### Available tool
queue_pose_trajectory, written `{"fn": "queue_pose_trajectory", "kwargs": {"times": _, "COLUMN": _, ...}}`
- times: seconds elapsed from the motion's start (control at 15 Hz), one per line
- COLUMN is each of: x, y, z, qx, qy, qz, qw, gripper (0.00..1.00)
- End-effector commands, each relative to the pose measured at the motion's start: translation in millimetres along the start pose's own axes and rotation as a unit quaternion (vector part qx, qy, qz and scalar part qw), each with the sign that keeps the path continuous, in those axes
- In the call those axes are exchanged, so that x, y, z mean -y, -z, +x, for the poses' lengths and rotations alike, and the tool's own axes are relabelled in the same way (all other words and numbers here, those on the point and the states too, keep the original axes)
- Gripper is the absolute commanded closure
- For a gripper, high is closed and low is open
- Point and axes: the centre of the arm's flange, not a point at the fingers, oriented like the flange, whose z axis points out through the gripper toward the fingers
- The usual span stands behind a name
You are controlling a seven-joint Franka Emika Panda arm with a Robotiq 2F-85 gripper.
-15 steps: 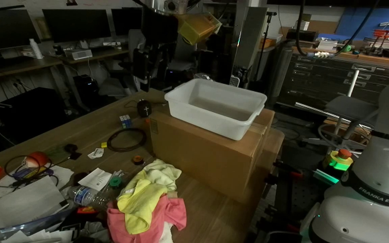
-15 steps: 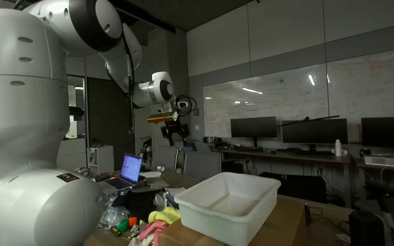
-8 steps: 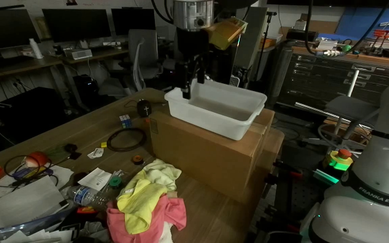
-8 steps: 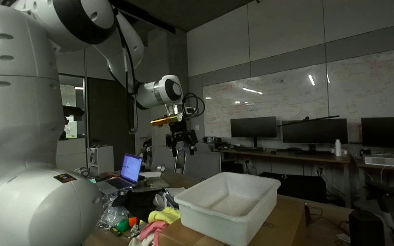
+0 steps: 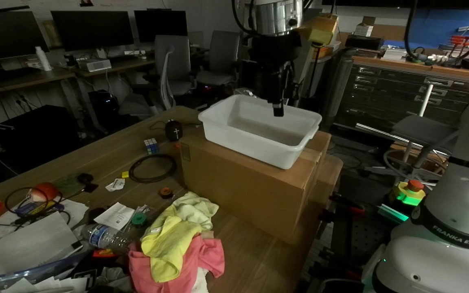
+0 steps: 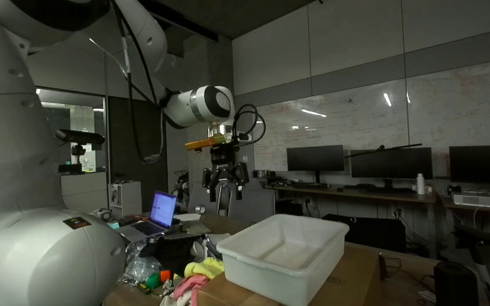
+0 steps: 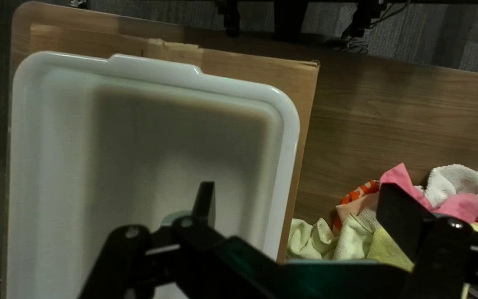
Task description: Pick up the clothes from the container and put them on the table.
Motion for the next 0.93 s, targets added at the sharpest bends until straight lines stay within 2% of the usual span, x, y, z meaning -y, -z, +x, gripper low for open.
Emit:
{"fn": "queue_pose_trajectory", "kwargs": {"times": 0.0, "x": -26, "y": 5, "z": -44, "qx": -0.031, "qy": 0.0, "qz": 0.019, "qw": 0.9993, "gripper": 0.0}}
{"fn": "queue_pose_trajectory", "kwargs": {"times": 0.2, "x": -41, "y": 1, "z": -67, "qx": -0.076, "qy": -0.025, "qz": 0.037, "qw": 0.9961, "gripper": 0.0}}
{"fn": "queue_pose_trajectory", "kwargs": {"times": 0.47, "x": -56, "y": -2, "z": -81, "qx": -0.138, "qy": -0.062, "qz": 0.048, "qw": 0.9873, "gripper": 0.0}}
{"fn": "queue_pose_trajectory", "kwargs": {"times": 0.67, "x": -63, "y": -4, "z": -85, "qx": -0.167, "qy": -0.073, "qz": 0.047, "qw": 0.9822, "gripper": 0.0}}
{"fn": "queue_pose_trajectory", "kwargs": {"times": 0.87, "x": -68, "y": -5, "z": -88, "qx": -0.178, "qy": -0.07, "qz": 0.056, "qw": 0.9798, "gripper": 0.0}}
